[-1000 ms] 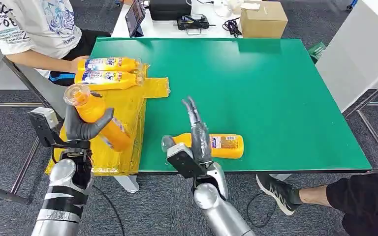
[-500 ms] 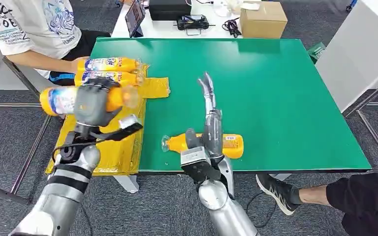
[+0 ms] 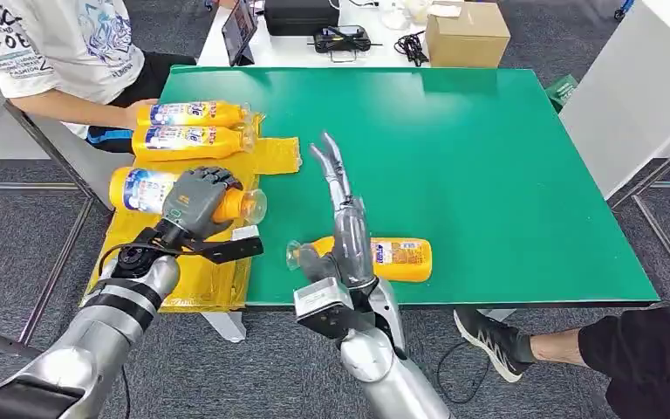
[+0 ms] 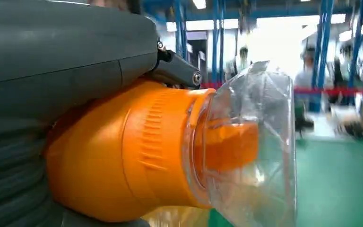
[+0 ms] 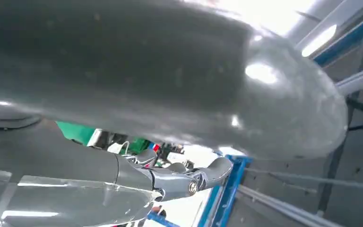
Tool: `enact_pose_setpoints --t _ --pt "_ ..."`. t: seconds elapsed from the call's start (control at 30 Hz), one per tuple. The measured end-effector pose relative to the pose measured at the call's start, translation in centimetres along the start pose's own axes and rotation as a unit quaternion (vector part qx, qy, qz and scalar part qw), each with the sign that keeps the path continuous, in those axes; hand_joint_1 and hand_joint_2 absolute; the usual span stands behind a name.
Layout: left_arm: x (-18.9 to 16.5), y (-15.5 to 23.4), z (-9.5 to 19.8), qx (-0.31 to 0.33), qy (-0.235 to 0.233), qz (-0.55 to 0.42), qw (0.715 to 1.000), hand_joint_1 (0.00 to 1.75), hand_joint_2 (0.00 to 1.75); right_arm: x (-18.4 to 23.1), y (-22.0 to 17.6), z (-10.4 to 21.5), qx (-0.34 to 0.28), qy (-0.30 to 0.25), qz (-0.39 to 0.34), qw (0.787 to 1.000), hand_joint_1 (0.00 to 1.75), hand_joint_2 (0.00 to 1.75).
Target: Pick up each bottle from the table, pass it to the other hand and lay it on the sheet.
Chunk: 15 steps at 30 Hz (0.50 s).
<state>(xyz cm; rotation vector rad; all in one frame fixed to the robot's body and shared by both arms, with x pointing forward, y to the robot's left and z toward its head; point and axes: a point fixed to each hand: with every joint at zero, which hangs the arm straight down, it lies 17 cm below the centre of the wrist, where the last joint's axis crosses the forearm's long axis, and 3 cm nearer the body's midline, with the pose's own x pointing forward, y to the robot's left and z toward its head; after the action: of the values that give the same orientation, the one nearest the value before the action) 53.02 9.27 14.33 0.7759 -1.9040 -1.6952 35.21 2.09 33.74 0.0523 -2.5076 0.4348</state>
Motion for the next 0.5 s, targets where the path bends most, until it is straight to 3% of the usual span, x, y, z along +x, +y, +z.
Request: enact_pose_setpoints --t 0.5 --pt "-1.6 -3.7 2.1 -0.079 0.014 0.097 0.992 1.75 1.75 -0.6 2.2 1.0 0.039 0.013 -0.013 0.999 0.0 0.0"
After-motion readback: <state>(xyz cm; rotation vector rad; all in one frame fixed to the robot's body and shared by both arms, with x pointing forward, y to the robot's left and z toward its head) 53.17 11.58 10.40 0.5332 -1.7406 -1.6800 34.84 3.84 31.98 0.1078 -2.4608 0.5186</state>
